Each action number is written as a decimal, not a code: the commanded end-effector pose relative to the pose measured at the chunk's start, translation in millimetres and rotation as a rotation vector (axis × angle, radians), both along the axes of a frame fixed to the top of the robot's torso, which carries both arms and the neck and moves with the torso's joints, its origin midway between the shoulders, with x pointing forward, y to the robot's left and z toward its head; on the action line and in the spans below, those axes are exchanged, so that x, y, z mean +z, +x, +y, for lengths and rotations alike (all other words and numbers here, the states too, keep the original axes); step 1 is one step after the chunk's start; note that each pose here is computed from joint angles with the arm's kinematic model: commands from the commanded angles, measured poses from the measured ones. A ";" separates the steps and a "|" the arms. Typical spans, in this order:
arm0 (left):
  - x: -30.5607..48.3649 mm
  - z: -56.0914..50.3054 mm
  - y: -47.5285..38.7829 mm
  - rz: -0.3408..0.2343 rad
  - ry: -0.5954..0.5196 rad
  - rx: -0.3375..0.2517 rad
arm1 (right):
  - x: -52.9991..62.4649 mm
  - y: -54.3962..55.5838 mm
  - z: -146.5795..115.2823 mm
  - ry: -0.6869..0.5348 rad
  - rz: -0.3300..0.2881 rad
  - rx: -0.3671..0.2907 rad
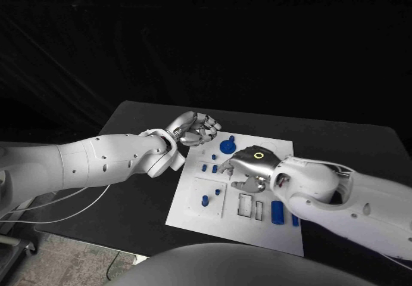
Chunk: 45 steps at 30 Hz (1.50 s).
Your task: Assemble the parts on the task board
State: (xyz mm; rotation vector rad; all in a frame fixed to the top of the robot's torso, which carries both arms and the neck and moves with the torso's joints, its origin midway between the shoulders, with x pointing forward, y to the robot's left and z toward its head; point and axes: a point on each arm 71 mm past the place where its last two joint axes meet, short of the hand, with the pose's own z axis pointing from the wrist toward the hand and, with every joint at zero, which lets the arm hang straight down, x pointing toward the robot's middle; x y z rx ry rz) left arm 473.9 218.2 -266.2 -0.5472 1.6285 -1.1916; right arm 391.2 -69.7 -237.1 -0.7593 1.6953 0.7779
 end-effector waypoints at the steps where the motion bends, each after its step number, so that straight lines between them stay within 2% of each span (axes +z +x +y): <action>1: 0.2 -0.2 -0.8 0.004 -0.002 -0.008 | 19.1 14.2 -25.8 0.161 0.161 -0.151; 5: 0.1 -0.1 -0.6 0.003 -0.002 -0.008 | 28.7 23.2 -61.9 0.199 0.267 -0.284; 8: 0.1 -0.8 -0.4 0.002 -0.003 -0.010 | 28.6 25.3 -90.2 0.176 0.327 -0.381; 12: -0.4 -1.2 -0.3 0.004 -0.003 -0.012 | 18.4 22.6 -123.0 0.096 0.430 -0.501; 15: -0.8 -1.1 -0.3 0.005 -0.003 -0.012 | 7.4 16.4 -146.0 0.026 0.499 -0.587; 18: -1.4 -0.9 -0.4 0.006 -0.002 -0.012 | -0.8 10.1 -163.2 -0.027 0.536 -0.662; 23: -2.6 -0.3 -0.8 0.008 -0.002 -0.012 | -7.9 2.4 -172.6 -0.077 0.559 -0.718; 31: -3.9 0.9 -1.7 0.011 -0.002 -0.012 | -14.1 -6.8 -169.9 -0.127 0.564 -0.745; 45: -5.5 3.5 -2.7 0.015 -0.001 -0.011 | -30.4 -16.0 -153.5 -0.150 0.479 -0.722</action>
